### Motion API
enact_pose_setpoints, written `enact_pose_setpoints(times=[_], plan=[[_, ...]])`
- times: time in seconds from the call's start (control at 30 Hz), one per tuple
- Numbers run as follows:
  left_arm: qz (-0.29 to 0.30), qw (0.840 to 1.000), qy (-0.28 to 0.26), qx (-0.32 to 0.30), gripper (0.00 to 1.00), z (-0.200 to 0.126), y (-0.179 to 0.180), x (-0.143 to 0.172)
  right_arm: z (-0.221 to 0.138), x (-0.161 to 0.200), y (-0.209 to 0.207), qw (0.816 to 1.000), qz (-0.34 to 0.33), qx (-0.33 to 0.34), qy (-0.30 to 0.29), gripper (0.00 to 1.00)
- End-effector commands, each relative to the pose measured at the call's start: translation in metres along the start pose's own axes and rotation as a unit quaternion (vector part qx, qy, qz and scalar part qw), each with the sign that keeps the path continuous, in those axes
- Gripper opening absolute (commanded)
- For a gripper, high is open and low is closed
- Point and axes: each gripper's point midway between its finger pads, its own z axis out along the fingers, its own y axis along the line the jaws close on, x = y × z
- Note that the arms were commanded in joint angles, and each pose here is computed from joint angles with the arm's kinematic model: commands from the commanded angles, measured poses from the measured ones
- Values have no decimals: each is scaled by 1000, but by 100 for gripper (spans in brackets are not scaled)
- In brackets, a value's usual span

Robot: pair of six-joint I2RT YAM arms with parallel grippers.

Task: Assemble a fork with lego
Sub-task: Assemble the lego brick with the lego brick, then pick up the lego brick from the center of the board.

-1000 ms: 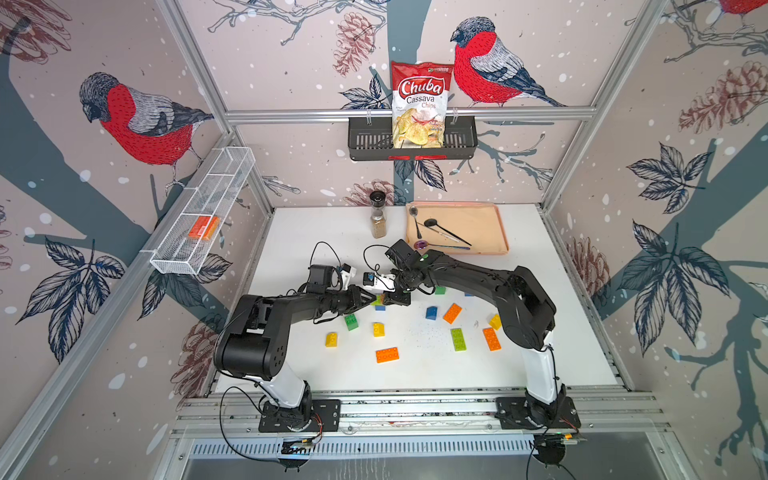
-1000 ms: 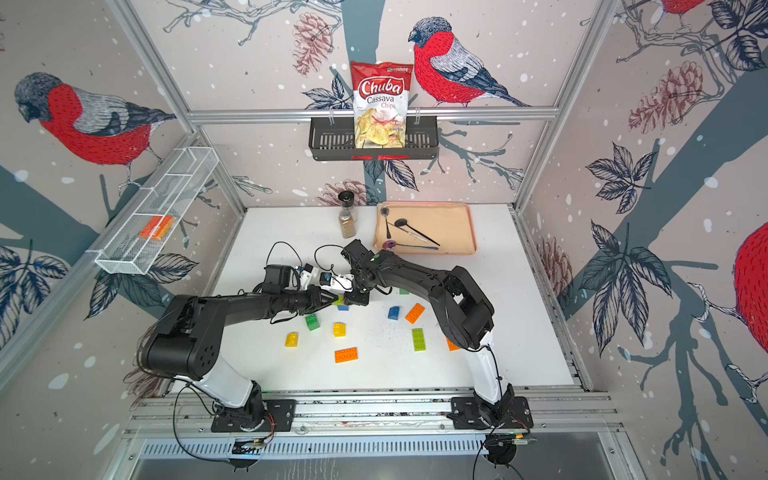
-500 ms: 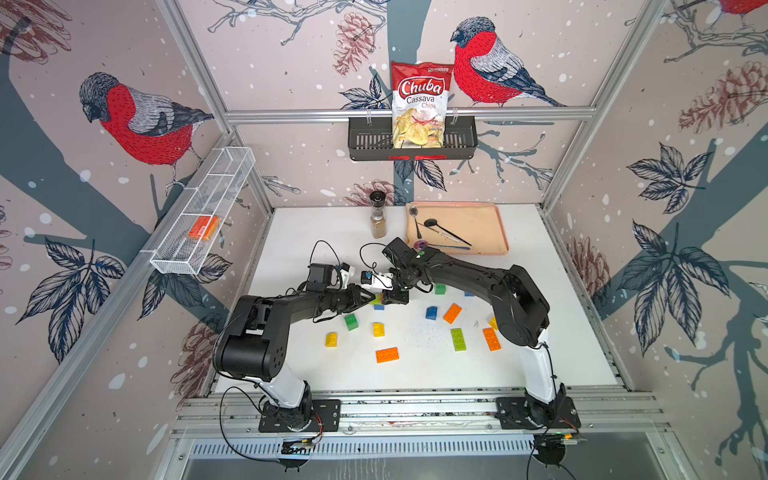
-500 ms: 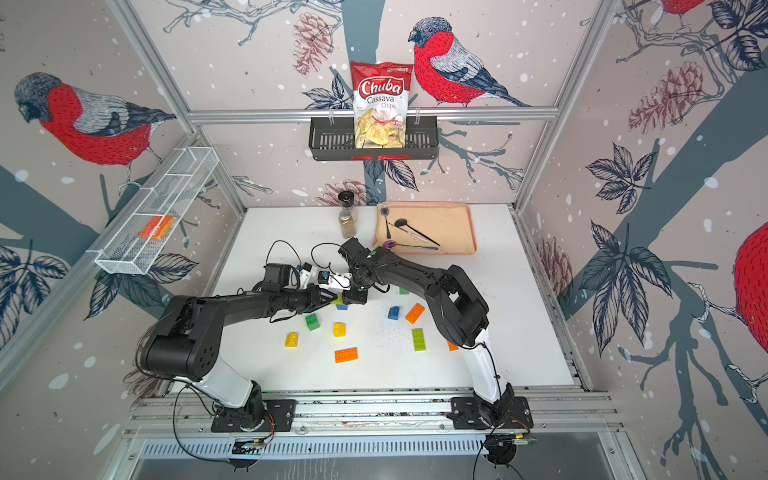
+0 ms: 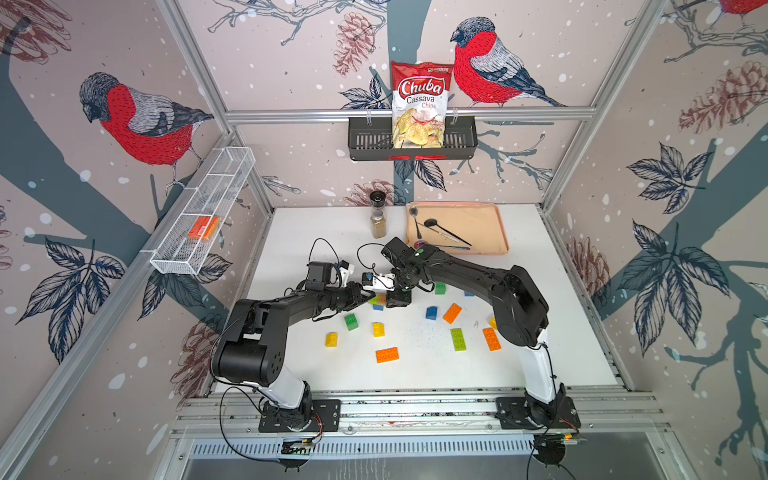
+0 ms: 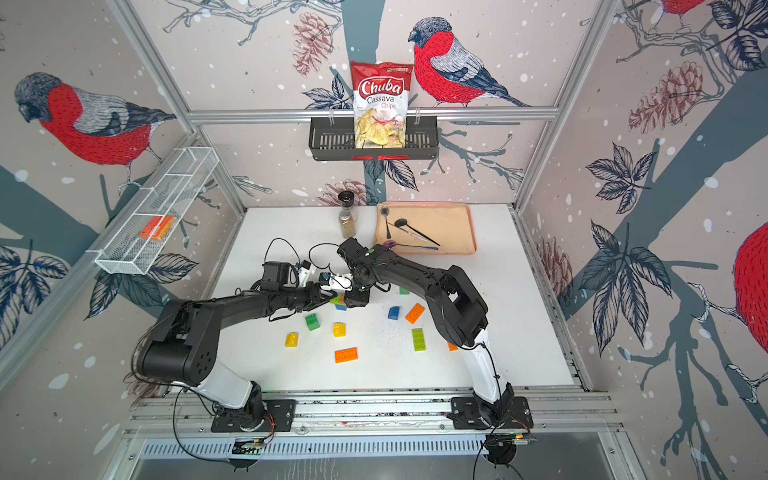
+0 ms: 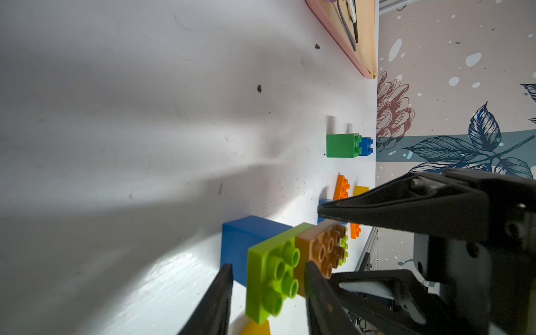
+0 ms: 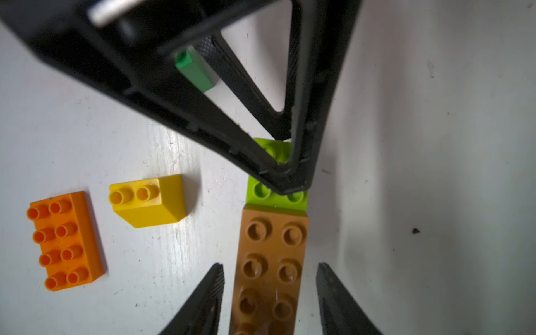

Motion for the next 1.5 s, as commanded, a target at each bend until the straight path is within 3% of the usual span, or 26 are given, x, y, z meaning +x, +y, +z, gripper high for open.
enact_pose_setpoints(times=[0.0,0.23,0.5,0.97,1.47], plan=[[5,1000,-5,2,44,-2,-4,-3,-12,-6,-3,1000,13,7,-15,56],[8,999,-18,-31,52,-14,2,-9,-40,-21,-6,997,-2,42,-62,56],[3,998,-45,-42,54,-35,4,-11,-53,-25,30,995,-31,36,-90,56],[-11,992,-106,-68,61,-58,6,-13,-19,-6,123,997,-53,-13,-62,59],[-12,992,-117,-51,61,-57,6,-13,18,18,154,997,-21,-69,-13,60]])
